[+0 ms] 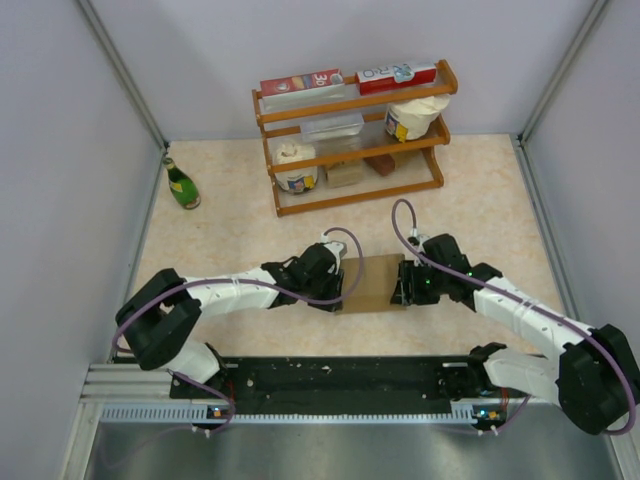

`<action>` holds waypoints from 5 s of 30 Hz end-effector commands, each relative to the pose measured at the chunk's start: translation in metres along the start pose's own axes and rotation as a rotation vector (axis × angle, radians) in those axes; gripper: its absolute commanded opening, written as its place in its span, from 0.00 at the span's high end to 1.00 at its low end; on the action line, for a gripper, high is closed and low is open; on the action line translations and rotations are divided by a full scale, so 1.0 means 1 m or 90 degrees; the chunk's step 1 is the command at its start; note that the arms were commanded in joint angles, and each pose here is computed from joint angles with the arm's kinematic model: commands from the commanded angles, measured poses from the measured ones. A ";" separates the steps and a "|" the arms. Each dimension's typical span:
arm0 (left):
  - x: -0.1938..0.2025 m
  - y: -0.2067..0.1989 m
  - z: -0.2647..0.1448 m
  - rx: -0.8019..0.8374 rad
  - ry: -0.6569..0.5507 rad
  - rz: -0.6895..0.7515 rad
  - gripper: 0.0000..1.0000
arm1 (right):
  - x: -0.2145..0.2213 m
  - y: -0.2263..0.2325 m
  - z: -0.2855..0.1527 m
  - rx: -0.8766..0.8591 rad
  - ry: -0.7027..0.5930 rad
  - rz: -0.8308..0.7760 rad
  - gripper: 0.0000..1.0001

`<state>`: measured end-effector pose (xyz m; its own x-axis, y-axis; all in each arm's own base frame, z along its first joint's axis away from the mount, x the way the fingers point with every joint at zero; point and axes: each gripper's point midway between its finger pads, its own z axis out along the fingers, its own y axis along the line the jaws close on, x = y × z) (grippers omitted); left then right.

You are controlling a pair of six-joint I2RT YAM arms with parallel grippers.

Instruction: Fold the paper box

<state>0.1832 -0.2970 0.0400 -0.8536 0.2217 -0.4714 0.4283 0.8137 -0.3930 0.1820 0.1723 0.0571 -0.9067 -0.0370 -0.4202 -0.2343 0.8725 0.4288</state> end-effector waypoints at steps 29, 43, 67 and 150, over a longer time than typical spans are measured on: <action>-0.033 -0.011 -0.020 0.017 -0.077 0.014 0.49 | -0.072 0.011 -0.047 0.056 -0.145 -0.066 0.28; -0.077 0.008 -0.053 0.077 -0.190 -0.107 0.43 | -0.084 -0.025 -0.023 0.117 -0.216 0.055 0.31; -0.082 0.049 -0.002 0.034 -0.113 -0.097 1.00 | -0.092 -0.051 0.022 0.121 -0.145 0.041 0.97; -0.065 0.026 -0.031 0.127 -0.176 0.012 0.27 | -0.020 0.018 0.002 -0.098 -0.090 0.069 0.21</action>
<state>0.2255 -0.2647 0.0717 -0.7783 0.0688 -0.6241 0.4885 0.6909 -0.5329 0.1923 0.1855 0.0698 -0.8864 0.1408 -0.4410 -0.1697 0.7875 0.5926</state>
